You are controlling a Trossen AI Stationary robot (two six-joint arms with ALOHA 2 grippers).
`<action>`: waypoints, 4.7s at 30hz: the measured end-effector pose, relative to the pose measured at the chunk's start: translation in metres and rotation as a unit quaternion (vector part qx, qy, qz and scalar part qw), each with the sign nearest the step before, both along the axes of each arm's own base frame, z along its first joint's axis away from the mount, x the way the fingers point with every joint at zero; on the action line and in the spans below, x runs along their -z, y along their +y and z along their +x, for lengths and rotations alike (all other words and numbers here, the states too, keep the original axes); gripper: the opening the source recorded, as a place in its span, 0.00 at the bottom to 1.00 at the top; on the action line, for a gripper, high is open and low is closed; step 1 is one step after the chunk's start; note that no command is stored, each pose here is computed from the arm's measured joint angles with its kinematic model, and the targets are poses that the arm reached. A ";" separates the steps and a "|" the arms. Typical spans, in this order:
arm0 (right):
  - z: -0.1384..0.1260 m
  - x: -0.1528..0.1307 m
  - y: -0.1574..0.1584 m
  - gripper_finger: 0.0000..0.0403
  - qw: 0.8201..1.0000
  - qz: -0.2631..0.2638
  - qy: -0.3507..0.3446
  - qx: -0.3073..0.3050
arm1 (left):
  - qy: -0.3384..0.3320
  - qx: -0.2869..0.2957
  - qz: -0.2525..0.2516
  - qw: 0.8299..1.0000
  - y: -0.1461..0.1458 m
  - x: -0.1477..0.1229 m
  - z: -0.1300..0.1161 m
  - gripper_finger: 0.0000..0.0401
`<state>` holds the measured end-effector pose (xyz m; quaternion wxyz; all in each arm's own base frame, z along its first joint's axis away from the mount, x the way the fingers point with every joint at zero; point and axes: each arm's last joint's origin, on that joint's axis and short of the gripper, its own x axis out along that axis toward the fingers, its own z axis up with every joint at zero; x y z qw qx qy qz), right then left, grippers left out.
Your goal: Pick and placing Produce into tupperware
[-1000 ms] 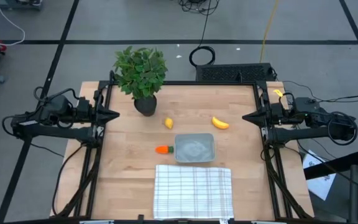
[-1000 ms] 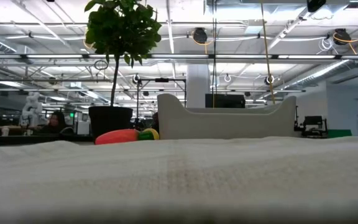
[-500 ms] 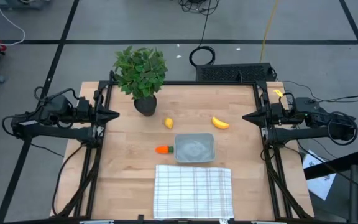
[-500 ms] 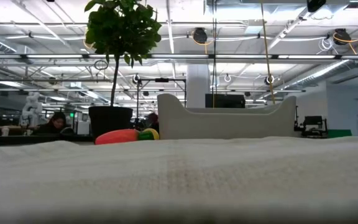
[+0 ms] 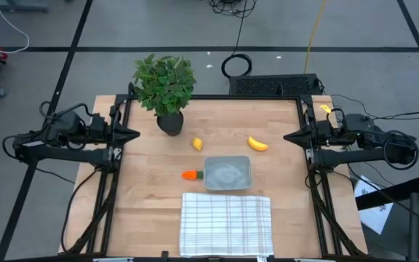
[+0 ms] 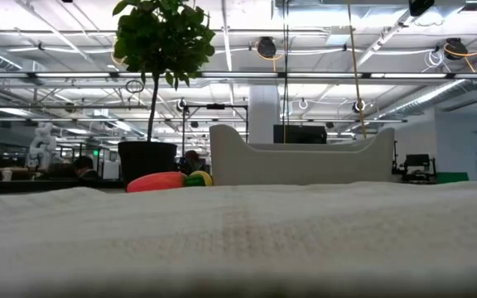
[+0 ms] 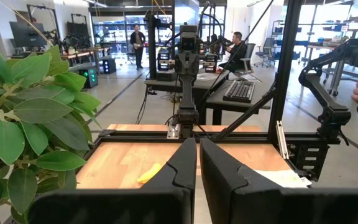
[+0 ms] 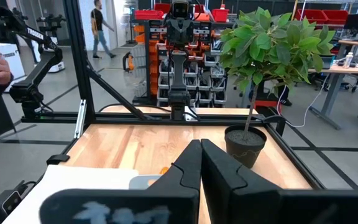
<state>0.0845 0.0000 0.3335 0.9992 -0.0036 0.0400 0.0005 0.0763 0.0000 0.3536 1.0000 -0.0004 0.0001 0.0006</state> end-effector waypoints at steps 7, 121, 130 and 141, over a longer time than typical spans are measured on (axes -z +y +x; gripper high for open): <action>0.000 -0.002 0.000 0.00 1.000 0.001 -0.013 0.000 | 0.000 0.000 0.000 1.000 0.000 0.000 0.000 0.06; 0.017 0.120 0.000 0.00 0.996 0.035 -0.088 -0.001 | 0.378 -0.004 0.075 0.923 -0.043 0.106 0.174 0.00; 0.017 0.120 0.000 0.00 0.996 0.024 -0.088 -0.001 | 0.468 0.020 0.033 0.883 -0.047 0.128 0.189 0.00; 0.017 0.120 0.000 0.00 0.996 0.024 -0.089 -0.001 | 0.462 0.019 0.049 0.885 -0.040 0.129 0.193 0.08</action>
